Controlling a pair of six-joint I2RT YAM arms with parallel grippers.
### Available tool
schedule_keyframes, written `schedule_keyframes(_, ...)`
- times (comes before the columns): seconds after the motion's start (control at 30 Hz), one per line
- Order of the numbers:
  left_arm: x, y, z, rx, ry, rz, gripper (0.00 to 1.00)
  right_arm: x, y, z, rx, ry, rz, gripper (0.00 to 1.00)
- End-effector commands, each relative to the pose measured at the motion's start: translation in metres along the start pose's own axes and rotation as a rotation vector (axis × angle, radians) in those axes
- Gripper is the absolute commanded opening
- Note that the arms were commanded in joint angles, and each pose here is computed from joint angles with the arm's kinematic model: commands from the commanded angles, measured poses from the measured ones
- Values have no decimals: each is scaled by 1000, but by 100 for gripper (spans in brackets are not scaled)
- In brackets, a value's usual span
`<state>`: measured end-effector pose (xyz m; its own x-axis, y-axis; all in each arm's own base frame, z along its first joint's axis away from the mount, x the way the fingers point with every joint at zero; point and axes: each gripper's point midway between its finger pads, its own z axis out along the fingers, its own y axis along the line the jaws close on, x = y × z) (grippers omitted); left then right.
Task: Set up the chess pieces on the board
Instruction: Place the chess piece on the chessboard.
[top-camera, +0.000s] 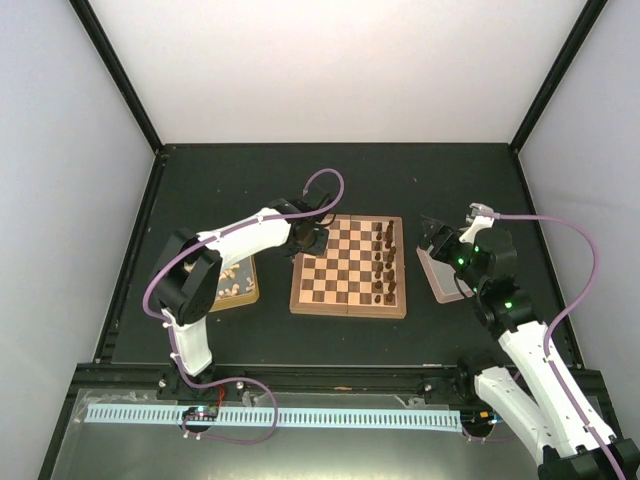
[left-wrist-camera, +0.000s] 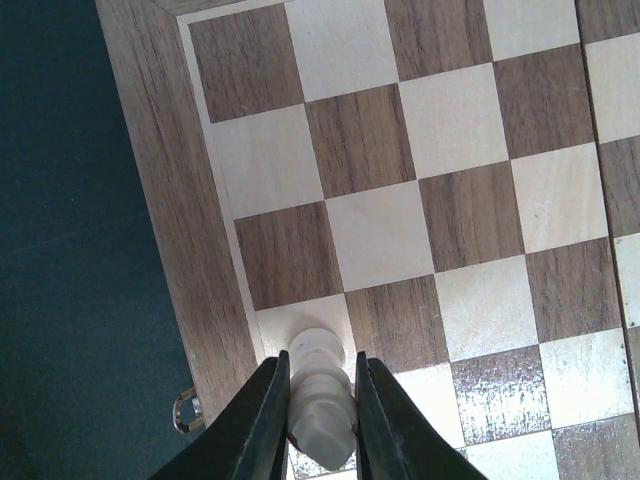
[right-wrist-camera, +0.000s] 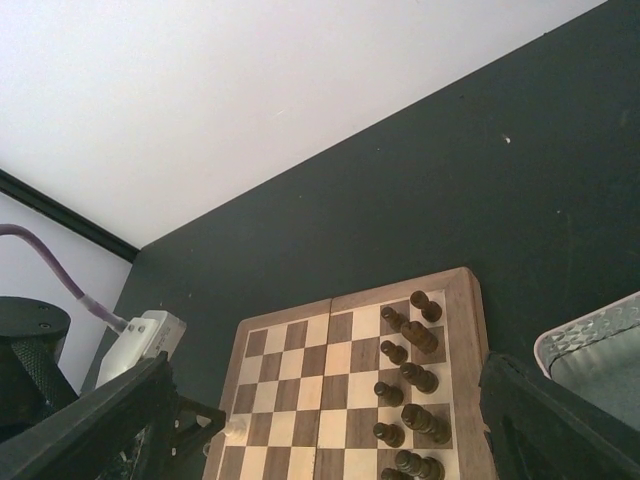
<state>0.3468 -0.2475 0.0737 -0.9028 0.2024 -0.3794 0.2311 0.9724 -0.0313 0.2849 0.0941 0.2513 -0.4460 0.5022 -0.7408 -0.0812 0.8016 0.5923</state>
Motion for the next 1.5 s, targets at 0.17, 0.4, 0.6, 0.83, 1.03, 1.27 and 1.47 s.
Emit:
schedule_keyframes(0.17, 5, 4, 5, -28, 15, 23, 27, 1, -5, 1, 14, -6, 6, 83)
schedule_keyframes(0.4, -2, 5, -1, -30, -10, 21, 33, 1, -4, 0, 8, -5, 6, 83)
schedule_keyframes(0.6, -3, 9, -2, -50, -12, 22, 38, 0, -3, -1, 8, -8, 8, 84)
schedule_keyframes(0.83, -9, 13, -13, -49, -33, 12, 46, 0, -2, -2, 3, -9, 9, 83)
schedule_keyframes(1.03, -23, 21, -47, -25, -100, -29, 63, -1, -1, -3, -6, -13, 12, 83)
schedule_keyframes(1.27, -17, 96, -84, -91, -203, -254, 65, -1, 1, -2, -16, -12, 16, 83)
schedule_keyframes(1.47, 54, 191, -76, -218, -171, -576, 69, 3, 0, 0, -20, -2, 20, 83)
